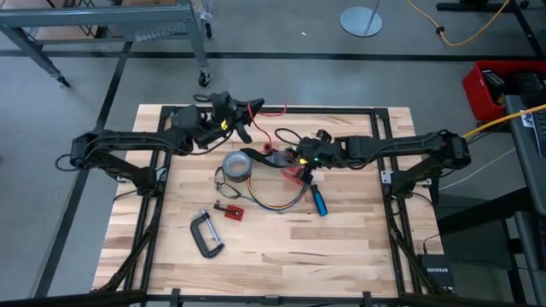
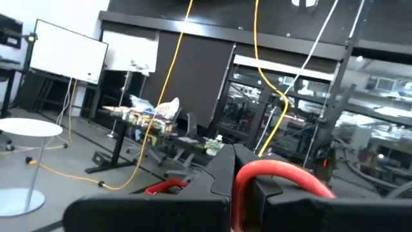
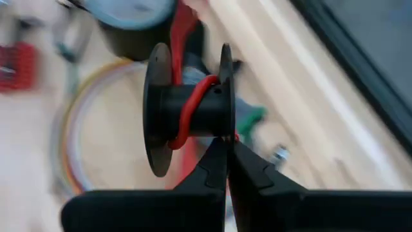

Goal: Coil cords
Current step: Coil the red wire cable onto the black spool

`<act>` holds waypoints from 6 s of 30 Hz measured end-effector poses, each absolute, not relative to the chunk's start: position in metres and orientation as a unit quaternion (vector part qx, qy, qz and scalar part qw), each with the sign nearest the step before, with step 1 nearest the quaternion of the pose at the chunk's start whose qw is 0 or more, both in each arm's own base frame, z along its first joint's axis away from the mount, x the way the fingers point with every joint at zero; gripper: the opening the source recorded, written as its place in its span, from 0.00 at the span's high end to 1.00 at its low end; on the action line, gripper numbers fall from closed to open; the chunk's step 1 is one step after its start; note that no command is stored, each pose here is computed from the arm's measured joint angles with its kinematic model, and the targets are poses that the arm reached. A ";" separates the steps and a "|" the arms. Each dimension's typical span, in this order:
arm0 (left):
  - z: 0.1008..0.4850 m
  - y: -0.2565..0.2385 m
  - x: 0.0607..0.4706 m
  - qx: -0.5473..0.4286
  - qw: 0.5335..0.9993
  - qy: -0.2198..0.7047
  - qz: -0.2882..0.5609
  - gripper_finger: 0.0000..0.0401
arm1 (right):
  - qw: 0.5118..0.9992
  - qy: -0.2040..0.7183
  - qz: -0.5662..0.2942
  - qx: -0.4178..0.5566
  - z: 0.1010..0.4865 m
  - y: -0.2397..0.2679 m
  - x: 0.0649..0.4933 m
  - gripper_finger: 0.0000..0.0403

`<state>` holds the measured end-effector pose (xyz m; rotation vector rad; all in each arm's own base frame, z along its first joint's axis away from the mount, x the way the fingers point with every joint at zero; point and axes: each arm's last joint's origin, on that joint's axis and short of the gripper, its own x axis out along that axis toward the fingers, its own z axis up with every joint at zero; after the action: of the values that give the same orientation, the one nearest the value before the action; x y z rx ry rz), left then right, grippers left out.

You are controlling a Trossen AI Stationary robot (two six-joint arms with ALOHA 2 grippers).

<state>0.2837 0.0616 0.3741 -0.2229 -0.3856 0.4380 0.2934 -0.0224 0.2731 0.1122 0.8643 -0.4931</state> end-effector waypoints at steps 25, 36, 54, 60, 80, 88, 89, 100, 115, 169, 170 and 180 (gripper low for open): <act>0.385 0.006 0.278 -0.060 0.972 -0.185 0.135 1.00 | 0.846 0.397 -0.348 0.072 0.274 -0.077 0.284 0.99; 0.382 0.001 0.276 -0.011 0.980 -0.151 0.131 0.81 | 0.838 0.419 -0.343 0.062 0.272 -0.076 0.281 0.99; 0.356 -0.054 0.275 -0.026 0.996 -0.007 -0.087 0.57 | 0.849 0.387 -0.359 0.014 0.319 -0.085 0.285 0.99; 0.343 -0.058 0.274 -0.091 0.990 0.068 -0.087 0.56 | 0.848 0.391 -0.357 0.007 0.338 -0.084 0.280 0.99; 0.299 -0.037 0.255 -0.044 0.938 0.252 0.234 0.62 | 0.864 0.454 -0.205 0.074 0.361 -0.071 0.268 0.99; 0.282 -0.022 0.254 -0.137 0.909 0.216 0.328 0.62 | 0.876 0.448 -0.146 0.105 0.362 -0.068 0.271 0.99; 0.279 -0.021 0.256 -0.150 0.908 0.210 0.329 0.62 | 0.880 0.441 -0.142 0.106 0.363 -0.068 0.272 0.99; 0.254 -0.026 0.291 -0.137 0.944 0.109 0.278 0.62 | 0.944 0.303 -0.085 0.098 0.384 -0.070 0.293 0.99; 0.233 -0.015 0.323 -0.081 0.953 0.070 0.285 0.62 | 0.974 0.201 0.014 0.102 0.402 -0.066 0.303 0.99; 0.233 -0.017 0.324 -0.111 0.960 0.069 0.247 0.62 | 0.958 0.268 -0.065 0.084 0.389 -0.070 0.297 0.99; 0.233 -0.017 0.324 -0.111 0.960 0.069 0.247 0.62 | 0.958 0.268 -0.065 0.084 0.389 -0.070 0.297 0.99; 0.228 -0.017 0.322 -0.101 0.958 0.096 0.250 0.93 | 0.954 0.280 -0.064 0.086 0.387 -0.069 0.296 0.99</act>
<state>0.3224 -0.0171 0.2282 -0.2056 0.1940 0.5080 0.2957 -0.0693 0.3875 0.1747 0.5686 -0.1304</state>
